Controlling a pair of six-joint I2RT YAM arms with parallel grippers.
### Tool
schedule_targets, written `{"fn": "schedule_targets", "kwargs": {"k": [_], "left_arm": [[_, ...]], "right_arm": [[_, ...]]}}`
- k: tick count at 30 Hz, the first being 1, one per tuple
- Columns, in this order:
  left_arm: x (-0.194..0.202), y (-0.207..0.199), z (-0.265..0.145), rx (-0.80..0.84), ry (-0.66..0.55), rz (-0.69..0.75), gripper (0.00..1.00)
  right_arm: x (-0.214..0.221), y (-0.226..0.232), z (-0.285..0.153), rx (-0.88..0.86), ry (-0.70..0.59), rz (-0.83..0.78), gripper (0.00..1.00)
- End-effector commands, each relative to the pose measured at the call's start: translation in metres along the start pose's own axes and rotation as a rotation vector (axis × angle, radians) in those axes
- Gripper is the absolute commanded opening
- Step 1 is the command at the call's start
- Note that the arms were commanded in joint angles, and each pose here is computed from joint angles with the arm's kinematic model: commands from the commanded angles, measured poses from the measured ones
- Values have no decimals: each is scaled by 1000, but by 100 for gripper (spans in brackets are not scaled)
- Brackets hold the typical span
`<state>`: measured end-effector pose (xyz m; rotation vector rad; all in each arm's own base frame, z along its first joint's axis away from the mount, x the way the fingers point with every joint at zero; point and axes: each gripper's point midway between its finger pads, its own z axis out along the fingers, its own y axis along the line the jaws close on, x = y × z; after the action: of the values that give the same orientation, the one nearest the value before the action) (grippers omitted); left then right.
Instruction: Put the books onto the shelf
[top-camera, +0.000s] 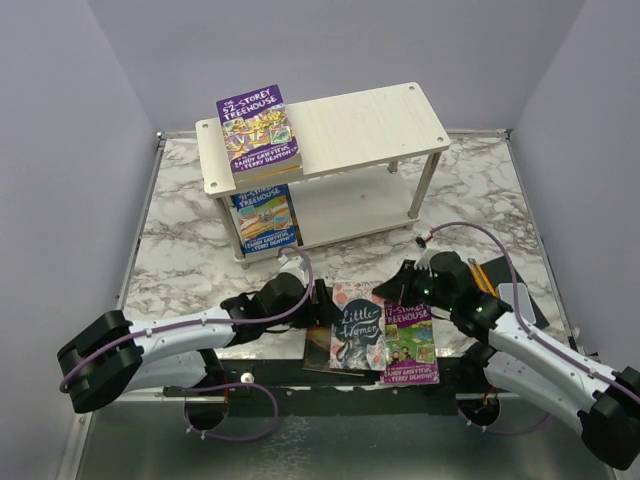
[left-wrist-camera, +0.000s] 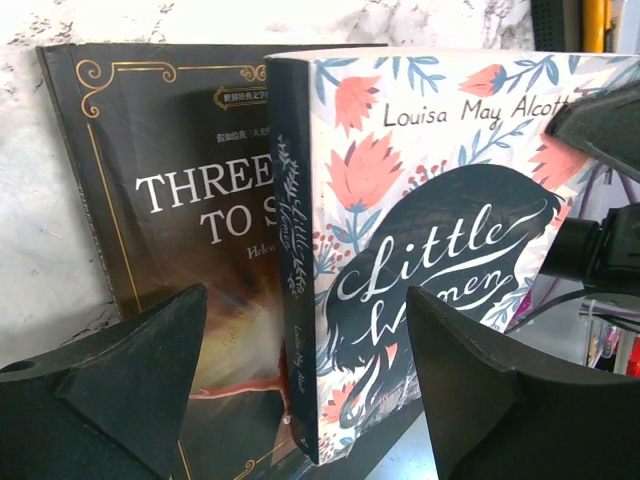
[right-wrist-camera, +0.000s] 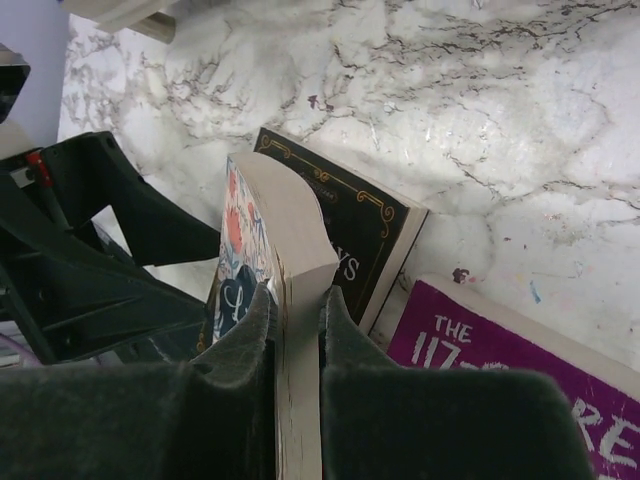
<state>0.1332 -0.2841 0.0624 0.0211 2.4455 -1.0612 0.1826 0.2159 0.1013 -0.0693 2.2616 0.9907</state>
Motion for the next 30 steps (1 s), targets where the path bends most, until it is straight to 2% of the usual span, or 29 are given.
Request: {"fn": "schedule_targets", "kwargs": {"k": [1,17,30], "left_arm": [[-10,-22,-10,74,-23,28,82],[-26,-104,-66,482,-82,41,83],[-29,-140,-105,702,-88,24,62]], "right_arm": [[-27,30,-22,-60,-74,15,1],[-83,118,-85,-300,-186,31,1],[-119,155,-117,-373,-283,-2,1]]}}
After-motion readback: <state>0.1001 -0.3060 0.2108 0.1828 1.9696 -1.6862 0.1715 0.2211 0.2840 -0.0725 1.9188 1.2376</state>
